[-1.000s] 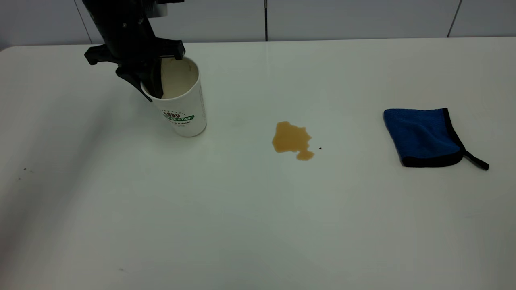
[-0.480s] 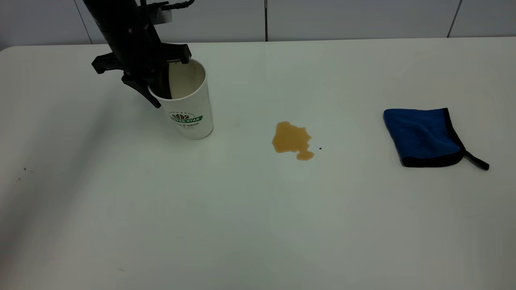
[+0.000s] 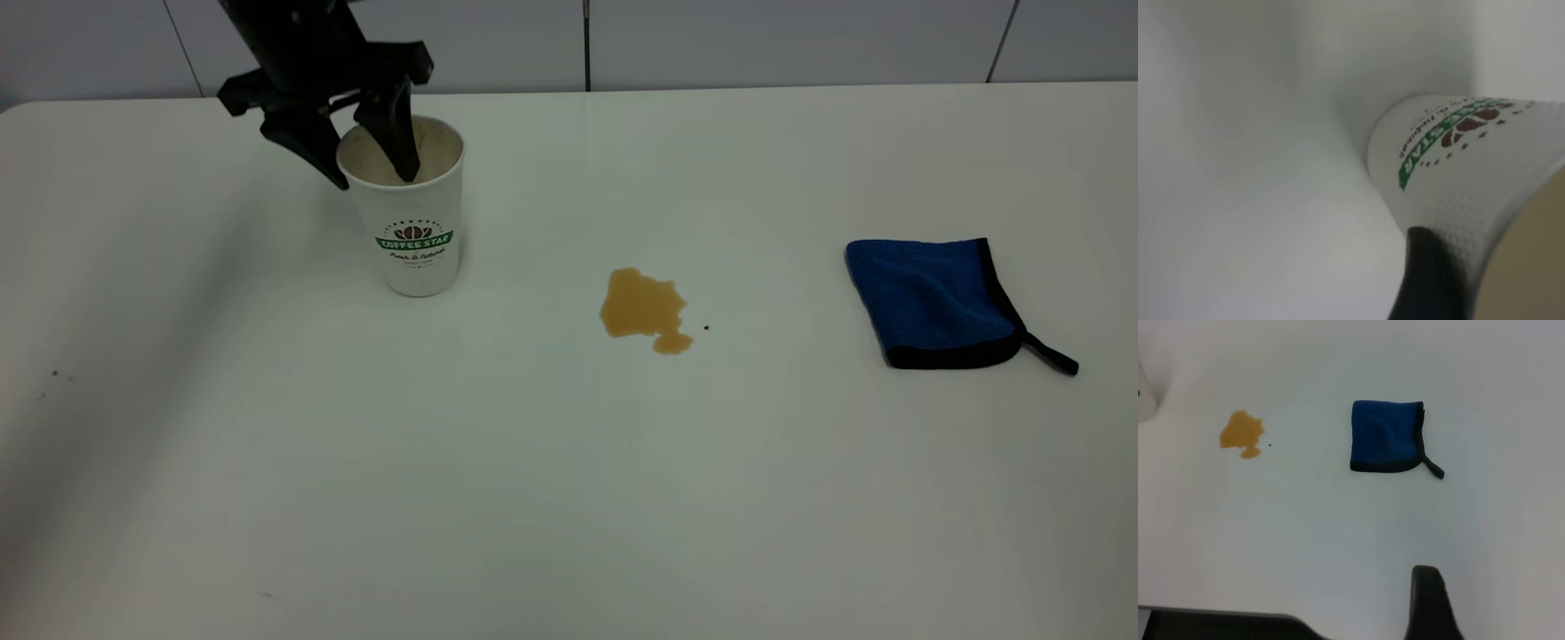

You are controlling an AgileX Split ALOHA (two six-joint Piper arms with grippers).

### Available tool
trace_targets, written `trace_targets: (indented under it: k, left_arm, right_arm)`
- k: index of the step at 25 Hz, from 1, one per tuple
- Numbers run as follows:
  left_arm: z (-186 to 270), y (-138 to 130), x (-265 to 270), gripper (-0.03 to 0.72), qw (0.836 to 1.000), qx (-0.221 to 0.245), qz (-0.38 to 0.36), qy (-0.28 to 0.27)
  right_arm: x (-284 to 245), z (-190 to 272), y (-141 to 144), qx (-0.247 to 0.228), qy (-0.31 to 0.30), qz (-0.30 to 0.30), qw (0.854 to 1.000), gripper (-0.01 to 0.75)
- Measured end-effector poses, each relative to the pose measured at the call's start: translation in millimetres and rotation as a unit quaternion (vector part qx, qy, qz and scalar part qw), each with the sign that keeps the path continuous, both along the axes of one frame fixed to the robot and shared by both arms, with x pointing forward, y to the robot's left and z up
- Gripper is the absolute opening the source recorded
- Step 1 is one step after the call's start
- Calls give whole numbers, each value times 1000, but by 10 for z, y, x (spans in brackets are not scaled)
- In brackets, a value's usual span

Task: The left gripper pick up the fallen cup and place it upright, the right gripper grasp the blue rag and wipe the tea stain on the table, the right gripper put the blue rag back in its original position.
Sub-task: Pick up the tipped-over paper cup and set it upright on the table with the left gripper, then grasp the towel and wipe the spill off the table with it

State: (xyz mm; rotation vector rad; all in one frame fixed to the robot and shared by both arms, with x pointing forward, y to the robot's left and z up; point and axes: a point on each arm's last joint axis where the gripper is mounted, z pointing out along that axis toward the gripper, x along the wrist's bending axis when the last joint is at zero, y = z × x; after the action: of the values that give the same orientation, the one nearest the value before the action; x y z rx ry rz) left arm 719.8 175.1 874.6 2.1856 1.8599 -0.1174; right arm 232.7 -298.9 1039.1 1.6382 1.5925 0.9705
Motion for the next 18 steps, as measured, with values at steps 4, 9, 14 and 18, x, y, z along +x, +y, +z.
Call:
trace_targets:
  k: [4,9,14,18]
  left_arm:
    - [285,-96,64,564,1000,-5,-27,-7]
    - [671,-175,75,564,998,-1,-61,-4]
    - [1254,-185,109,564,996,-11,-59,-73]
    - [1851,-161,12,564,988,-25,-53,-140]
  right_arm:
    - [0,0,0,0,0,0,1000,534]
    - [0,0,0,0,0,0,1000,534]
    - [0,0,0,0,0,0,1000,534]
    - [0,0,0,0,0,0,1000,534]
